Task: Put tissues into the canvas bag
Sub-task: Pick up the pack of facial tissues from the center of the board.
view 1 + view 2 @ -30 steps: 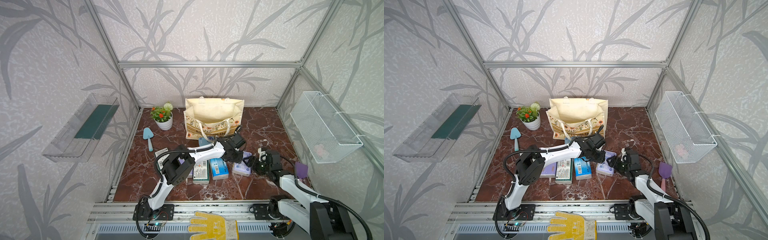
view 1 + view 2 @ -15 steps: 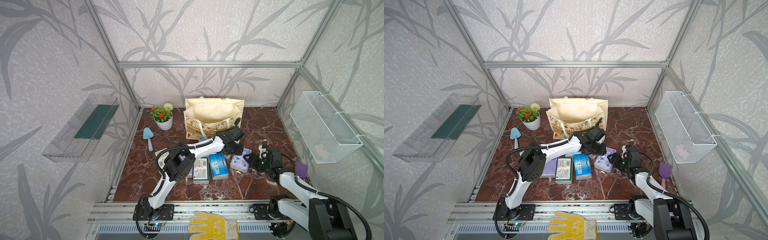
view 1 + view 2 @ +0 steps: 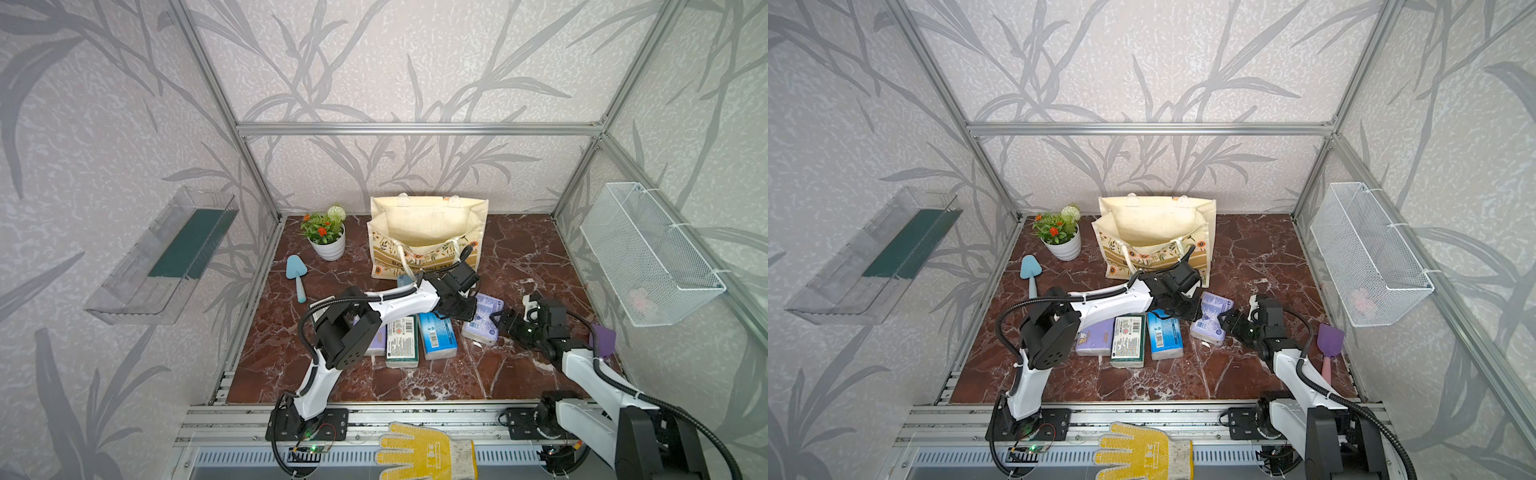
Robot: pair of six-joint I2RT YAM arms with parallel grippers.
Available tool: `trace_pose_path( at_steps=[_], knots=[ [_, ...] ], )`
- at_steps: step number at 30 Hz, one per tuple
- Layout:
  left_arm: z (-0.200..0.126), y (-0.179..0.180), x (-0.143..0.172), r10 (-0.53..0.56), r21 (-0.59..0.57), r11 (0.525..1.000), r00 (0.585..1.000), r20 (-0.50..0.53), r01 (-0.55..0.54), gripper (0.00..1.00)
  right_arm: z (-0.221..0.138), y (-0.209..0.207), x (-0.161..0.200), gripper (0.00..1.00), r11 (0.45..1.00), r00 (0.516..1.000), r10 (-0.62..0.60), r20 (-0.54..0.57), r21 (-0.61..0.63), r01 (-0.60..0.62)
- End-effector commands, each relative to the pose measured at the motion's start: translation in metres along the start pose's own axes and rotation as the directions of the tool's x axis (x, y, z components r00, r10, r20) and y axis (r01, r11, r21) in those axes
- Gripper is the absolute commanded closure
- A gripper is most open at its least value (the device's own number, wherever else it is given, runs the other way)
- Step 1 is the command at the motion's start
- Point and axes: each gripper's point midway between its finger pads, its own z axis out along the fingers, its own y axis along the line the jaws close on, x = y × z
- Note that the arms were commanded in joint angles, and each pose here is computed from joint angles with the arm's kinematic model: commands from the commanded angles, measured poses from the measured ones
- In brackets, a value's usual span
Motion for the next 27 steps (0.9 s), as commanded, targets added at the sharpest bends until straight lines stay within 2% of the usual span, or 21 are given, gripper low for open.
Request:
trace_pose_path(
  at_steps=[1,13,27],
  knots=[
    [-0.009,-0.005,-0.001,-0.018,0.024,1.0,1.0,0.019,0.017,0.65,0.003,0.008,0.001,0.19,0.998,0.999,-0.032,-0.012,-0.06,0.031],
    [0.001,-0.002,-0.002,-0.061,0.057,0.997,0.998,0.008,0.06,0.62,0.018,0.021,0.003,0.21,0.981,0.999,-0.016,-0.027,-0.194,0.01],
    [0.013,0.033,-0.003,-0.093,-0.056,0.994,0.996,-0.003,0.093,0.65,0.014,0.046,-0.003,0.26,0.951,1.0,-0.001,-0.027,-0.31,-0.007]
  ],
)
